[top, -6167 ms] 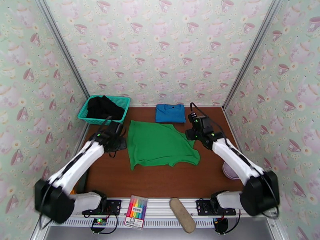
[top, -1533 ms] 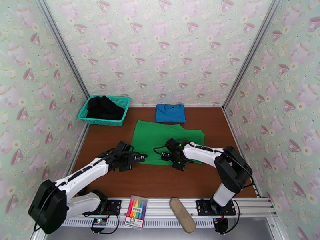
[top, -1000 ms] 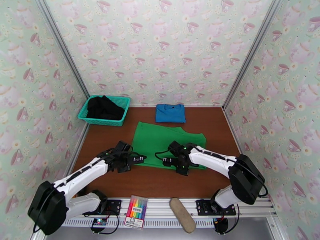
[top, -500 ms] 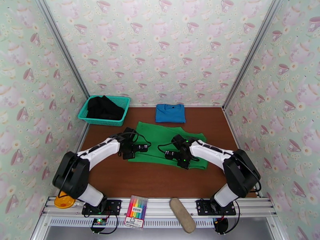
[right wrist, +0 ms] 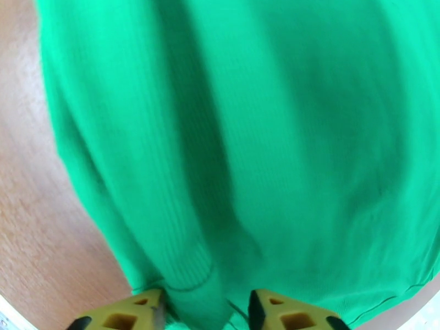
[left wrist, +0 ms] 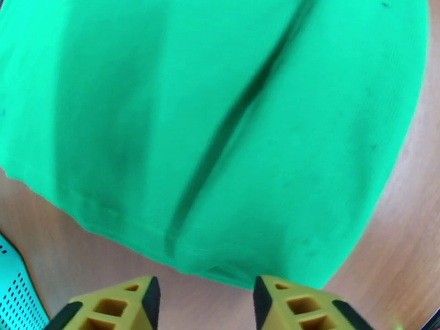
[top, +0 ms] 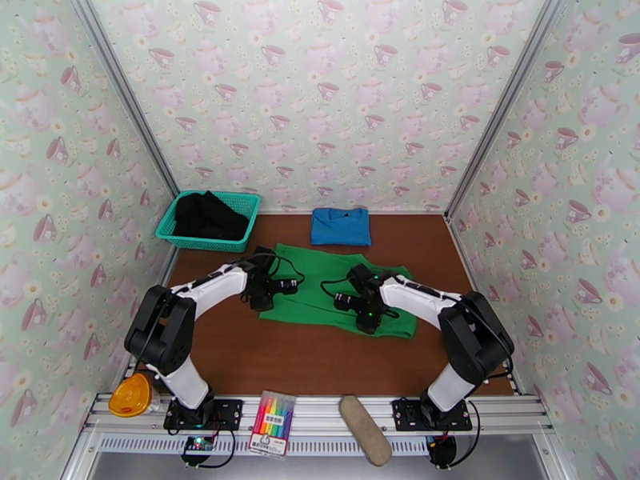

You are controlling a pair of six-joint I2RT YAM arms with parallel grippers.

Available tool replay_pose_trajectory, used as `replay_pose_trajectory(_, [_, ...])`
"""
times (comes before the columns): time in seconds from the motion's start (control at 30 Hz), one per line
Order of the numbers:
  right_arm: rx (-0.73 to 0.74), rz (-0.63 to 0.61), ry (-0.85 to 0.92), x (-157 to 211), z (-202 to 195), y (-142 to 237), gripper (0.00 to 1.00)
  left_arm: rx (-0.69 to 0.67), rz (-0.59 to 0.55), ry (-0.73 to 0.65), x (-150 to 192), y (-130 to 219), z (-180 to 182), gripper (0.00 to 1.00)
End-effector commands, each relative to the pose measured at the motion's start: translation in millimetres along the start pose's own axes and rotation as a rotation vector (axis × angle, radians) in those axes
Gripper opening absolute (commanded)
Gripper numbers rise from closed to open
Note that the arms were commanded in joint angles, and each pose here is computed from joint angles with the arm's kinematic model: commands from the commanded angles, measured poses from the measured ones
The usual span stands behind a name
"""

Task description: Fold and stack the mixed laundry pile

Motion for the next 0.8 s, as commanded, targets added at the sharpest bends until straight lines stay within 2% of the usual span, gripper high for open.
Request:
replay_pose_trajectory(0.0, [0.074,-0.134,-0.076,-9,-16,34,0.55,-0.181,-0.014,0.074,-2,27,30,0.58])
replay_pose_trajectory(0.1, [0.122,-0.286,-0.185,-10,-32,74,0.61,-0.410,-0.048,0.142,-3,68,58,0.63])
replay_pose_trajectory(0.2, [0.155,-0.521,-0.325,-9,-52,121,0.67,-0.665,-0.163,0.275,-2,126,81,0.81])
replay_pose_trajectory(0.23, [0.167,-0.608,-0.379,-9,-59,136,0.72,-0.742,-0.228,0.336,-3,146,87,0.94])
replay_pose_trajectory(0.27, [0.181,-0.685,-0.427,-8,-65,147,0.80,-0.803,-0.284,0.423,-1,163,92,1.00])
replay_pose_trajectory(0.33, [0.170,-0.779,-0.468,-11,-71,160,0.94,-0.849,-0.367,0.576,-1,184,102,1.00])
replay_pose_trajectory(0.4, [0.112,-0.775,-0.450,-20,-73,162,0.97,-0.731,-0.385,0.633,-5,184,112,1.00])
replay_pose_trajectory(0.47, [0.079,-0.711,-0.420,-34,-81,156,0.90,-0.585,-0.329,0.661,-13,166,126,0.99])
replay_pose_trajectory(0.63, [0.079,-0.616,-0.352,-68,-107,134,0.87,-0.213,-0.235,0.716,-32,91,156,0.77])
replay_pose_trajectory(0.77, [0.103,-0.545,-0.256,-86,-124,109,0.85,-0.078,-0.217,0.789,-36,41,177,0.71])
Point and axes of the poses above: each hand's point on the last joint's axis, 136 mm out from that joint toward the fingers, its own y axis back along the fingers, its own z axis along the line the jaws close on, x = y × z, the point moved 6 cm from there along y, back along the fingers, and after that the axes turned 10 degrees about -y, right-handed, at the moved point
